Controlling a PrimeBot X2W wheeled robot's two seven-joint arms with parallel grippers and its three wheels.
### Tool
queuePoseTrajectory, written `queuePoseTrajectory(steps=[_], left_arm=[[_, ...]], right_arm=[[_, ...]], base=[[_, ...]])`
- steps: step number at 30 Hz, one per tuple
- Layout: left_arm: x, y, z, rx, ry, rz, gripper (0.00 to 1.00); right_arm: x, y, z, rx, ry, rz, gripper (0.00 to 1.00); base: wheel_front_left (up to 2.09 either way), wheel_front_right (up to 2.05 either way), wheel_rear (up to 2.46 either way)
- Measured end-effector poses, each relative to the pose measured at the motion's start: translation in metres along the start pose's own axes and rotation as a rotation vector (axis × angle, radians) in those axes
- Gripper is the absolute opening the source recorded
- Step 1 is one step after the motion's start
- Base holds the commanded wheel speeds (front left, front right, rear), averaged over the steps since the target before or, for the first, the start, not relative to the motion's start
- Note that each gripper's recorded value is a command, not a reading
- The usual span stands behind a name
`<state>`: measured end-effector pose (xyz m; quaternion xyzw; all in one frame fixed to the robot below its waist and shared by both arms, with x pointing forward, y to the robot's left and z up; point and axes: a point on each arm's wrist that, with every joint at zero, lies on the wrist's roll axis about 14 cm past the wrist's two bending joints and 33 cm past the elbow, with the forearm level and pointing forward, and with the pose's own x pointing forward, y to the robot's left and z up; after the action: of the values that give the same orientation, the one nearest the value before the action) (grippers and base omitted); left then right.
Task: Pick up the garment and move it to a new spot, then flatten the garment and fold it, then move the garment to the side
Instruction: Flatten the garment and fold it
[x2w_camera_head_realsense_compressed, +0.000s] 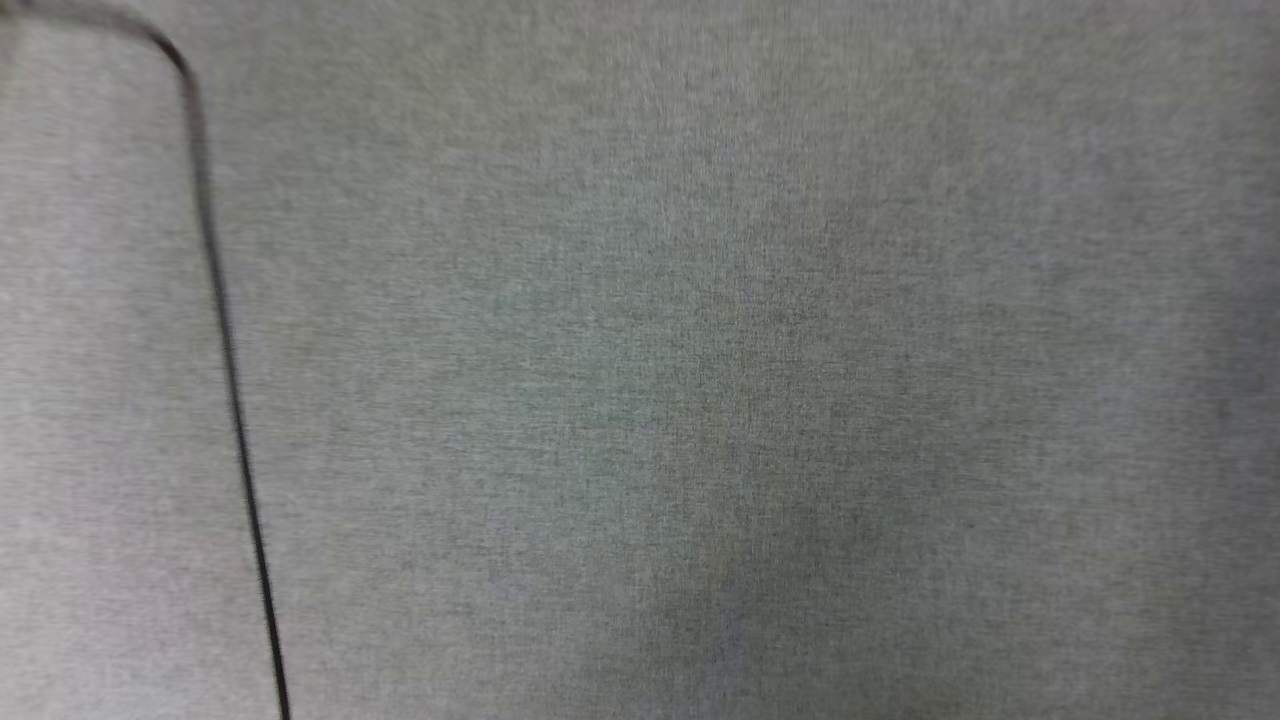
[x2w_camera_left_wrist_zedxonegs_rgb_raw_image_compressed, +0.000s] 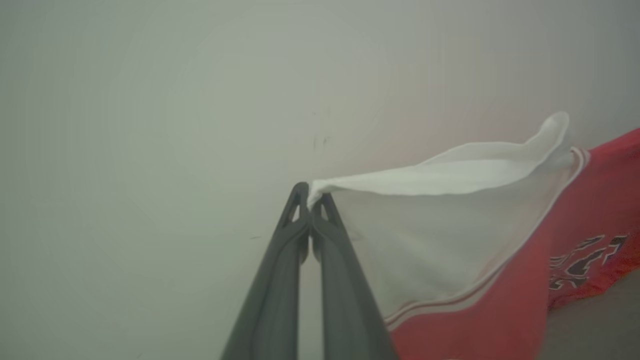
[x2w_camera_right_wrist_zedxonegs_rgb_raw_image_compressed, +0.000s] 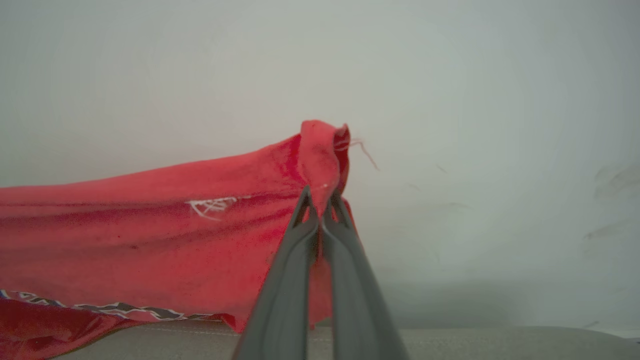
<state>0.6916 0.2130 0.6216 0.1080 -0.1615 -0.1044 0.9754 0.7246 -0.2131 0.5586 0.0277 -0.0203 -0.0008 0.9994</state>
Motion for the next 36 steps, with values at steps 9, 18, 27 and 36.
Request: queuePoseTrajectory(steps=[9, 18, 27, 36], left_arm=[[-0.101, -0.069, -0.04, -0.163, 0.166, -0.078, 0.0], [-0.218, -0.125, -0.05, -0.265, 0.385, -0.144, 0.0], [-0.3, -0.146, -0.04, -0.333, 0.528, -0.133, 0.0], [-0.359, -0.159, -0.018, -0.367, 0.612, -0.168, 0.0]], right_arm=[[-0.064, 0.02, -0.046, 0.065, 0.142, 0.053, 0.0], [-0.164, 0.006, -0.093, 0.148, 0.357, 0.039, 0.0], [-0.249, -0.002, -0.117, 0.29, 0.517, 0.012, 0.0], [-0.308, -0.011, -0.113, 0.334, 0.558, 0.018, 0.0]], base=[[0.0, 0.0, 0.0], [0.0, 0.0, 0.0], [0.0, 0.0, 0.0], [0.0, 0.0, 0.0]])
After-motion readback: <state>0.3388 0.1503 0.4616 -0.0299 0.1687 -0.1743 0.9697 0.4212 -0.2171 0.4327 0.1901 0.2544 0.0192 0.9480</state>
